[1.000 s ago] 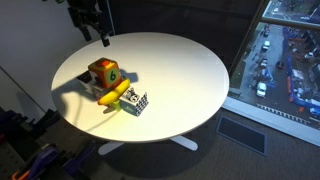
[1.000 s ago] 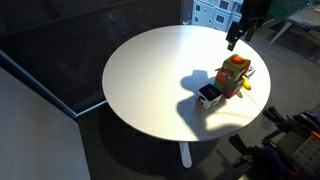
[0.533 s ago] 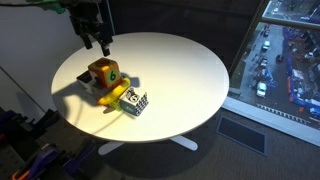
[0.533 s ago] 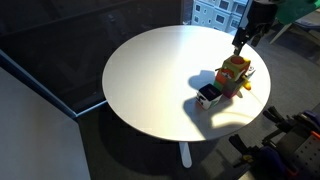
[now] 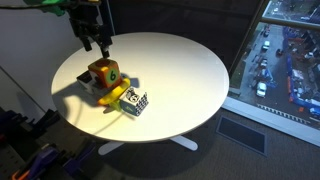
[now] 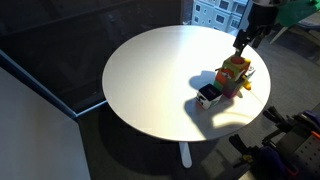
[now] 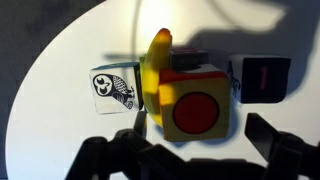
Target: Put the orange toy on the table
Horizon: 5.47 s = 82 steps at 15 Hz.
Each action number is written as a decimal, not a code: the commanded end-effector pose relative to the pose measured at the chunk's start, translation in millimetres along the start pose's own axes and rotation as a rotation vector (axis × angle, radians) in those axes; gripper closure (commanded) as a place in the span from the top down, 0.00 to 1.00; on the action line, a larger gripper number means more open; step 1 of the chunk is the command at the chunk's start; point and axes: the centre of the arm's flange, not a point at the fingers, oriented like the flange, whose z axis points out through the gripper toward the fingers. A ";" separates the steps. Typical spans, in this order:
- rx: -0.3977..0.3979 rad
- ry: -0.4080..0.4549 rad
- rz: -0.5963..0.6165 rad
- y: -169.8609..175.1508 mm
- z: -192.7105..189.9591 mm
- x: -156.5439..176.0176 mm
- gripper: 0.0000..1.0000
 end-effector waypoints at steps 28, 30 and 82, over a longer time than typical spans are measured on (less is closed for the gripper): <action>-0.020 -0.009 -0.028 -5.2 60.2 23.8 1.00; -0.024 -0.018 -0.028 -4.7 65.6 25.0 1.00; -0.037 0.002 -0.107 -138.2 89.3 109.4 0.19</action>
